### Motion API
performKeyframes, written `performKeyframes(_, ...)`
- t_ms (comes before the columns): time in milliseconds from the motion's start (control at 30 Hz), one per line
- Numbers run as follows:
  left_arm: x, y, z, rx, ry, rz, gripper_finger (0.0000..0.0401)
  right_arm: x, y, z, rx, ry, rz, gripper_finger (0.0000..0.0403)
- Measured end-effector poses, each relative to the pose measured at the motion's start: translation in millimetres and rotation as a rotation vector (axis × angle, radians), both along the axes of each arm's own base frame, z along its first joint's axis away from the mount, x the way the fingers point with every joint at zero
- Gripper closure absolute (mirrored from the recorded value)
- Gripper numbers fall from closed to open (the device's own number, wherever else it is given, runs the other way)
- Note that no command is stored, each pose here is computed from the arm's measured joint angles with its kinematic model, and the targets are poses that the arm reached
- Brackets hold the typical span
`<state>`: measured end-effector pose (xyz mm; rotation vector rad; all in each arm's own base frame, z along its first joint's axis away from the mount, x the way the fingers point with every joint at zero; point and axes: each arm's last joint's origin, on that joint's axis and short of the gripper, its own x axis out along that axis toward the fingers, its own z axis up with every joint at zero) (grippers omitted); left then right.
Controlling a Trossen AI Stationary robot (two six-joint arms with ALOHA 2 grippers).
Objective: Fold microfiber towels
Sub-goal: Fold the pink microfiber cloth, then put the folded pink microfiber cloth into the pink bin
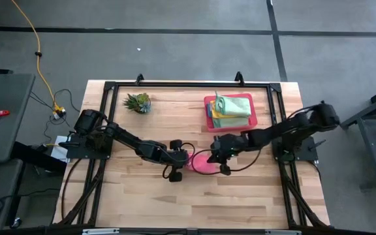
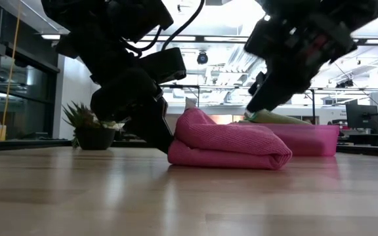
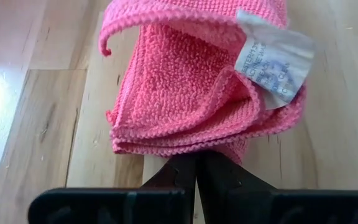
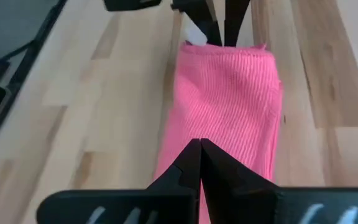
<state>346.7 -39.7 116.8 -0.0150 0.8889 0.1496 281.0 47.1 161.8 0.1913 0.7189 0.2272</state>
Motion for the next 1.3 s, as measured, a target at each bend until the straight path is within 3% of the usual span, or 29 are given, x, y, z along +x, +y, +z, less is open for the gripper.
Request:
performKeyframes(300,-1.9,-0.2,3.4,-0.012,0.007,-0.007,0.0401,24.1,2.6,-39.0,-0.010,-0.056,-0.035,0.0403)
performKeyframes(500,-18.4,3.4,42.1,0.029,0.004,0.021,0.0401,24.6,2.5,-55.0,-0.022,0.000,-0.040,0.0403)
performKeyframes(700,-27.4,8.4,94.2,0.066,-0.198,0.034,0.0401,25.3,2.4,-55.1,-0.024,-0.009,-0.047,0.0403)
performKeyframes(867,-13.2,19.5,92.6,0.033,-0.295,0.003,0.0401,25.8,2.5,-54.4,-0.018,-0.016,-0.047,0.0403)
performKeyframes(1100,-4.3,32.9,95.4,0.008,-0.393,0.004,0.0401,24.9,8.9,-31.5,0.018,-0.102,-0.083,0.0403)
performKeyframes(1300,-18.1,59.1,130.8,0.072,-0.497,0.021,0.0401,11.3,10.8,14.9,-0.027,-0.223,-0.166,0.0403)
